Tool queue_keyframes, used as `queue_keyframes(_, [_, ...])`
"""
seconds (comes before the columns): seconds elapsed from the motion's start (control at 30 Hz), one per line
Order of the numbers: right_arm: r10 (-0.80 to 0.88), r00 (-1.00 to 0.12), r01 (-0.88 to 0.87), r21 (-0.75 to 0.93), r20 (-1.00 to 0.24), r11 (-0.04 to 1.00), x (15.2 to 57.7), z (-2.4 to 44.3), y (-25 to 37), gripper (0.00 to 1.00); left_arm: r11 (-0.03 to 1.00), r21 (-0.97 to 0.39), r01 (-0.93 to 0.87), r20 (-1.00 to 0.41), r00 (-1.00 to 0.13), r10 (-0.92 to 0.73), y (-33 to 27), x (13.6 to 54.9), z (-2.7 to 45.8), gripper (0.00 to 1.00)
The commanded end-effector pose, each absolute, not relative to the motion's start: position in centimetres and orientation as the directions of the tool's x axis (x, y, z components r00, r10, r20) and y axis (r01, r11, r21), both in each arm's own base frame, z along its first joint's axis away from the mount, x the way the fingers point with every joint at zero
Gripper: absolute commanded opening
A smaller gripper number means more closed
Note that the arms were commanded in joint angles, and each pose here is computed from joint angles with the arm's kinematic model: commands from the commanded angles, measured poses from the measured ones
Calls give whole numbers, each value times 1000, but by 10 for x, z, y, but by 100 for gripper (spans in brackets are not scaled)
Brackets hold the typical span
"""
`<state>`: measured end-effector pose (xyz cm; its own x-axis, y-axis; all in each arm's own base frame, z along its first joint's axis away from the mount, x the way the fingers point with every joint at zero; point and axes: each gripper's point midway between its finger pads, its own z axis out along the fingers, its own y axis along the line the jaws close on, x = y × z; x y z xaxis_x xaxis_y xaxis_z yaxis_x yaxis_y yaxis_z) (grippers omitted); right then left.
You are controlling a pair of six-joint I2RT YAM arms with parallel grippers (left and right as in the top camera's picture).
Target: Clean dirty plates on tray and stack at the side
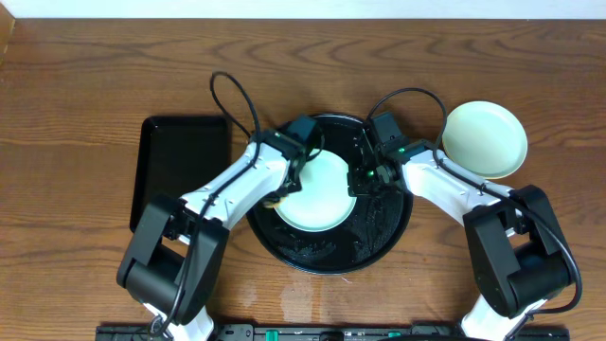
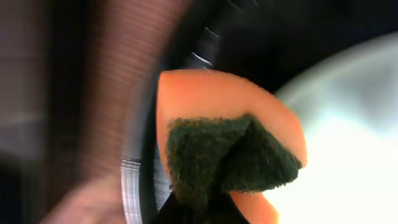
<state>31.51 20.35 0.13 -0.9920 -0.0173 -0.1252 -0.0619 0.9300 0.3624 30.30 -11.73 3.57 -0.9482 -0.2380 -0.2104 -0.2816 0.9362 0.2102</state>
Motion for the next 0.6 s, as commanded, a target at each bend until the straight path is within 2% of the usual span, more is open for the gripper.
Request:
queue_keyframes(0.0, [-10,-997,-32,282,-81,959,306,-21,189,1,882,325,-341,-392,-897,-202,-86,330,77,7])
queue_keyframes(0.13, [-55,-994,-78,277,-91,958,308,-16,190,1,881,285,-377,-447,-866,-226,-78,332,109,7])
queue_keyframes(0.3, [-137,-981,-171,274,-138,946,316,7,195,1,844,188,-502,-478,-798,-368,-47,322,143,7])
queue_keyframes(0.43, [-192,-953,-248,239,-233,939,330,42,201,1,803,73,-592,-440,-741,-507,-15,312,162,7])
queue_keyframes(0.57, [-252,-902,-295,75,-352,952,342,83,195,1,760,-2,-650,-352,-711,-609,18,299,166,8])
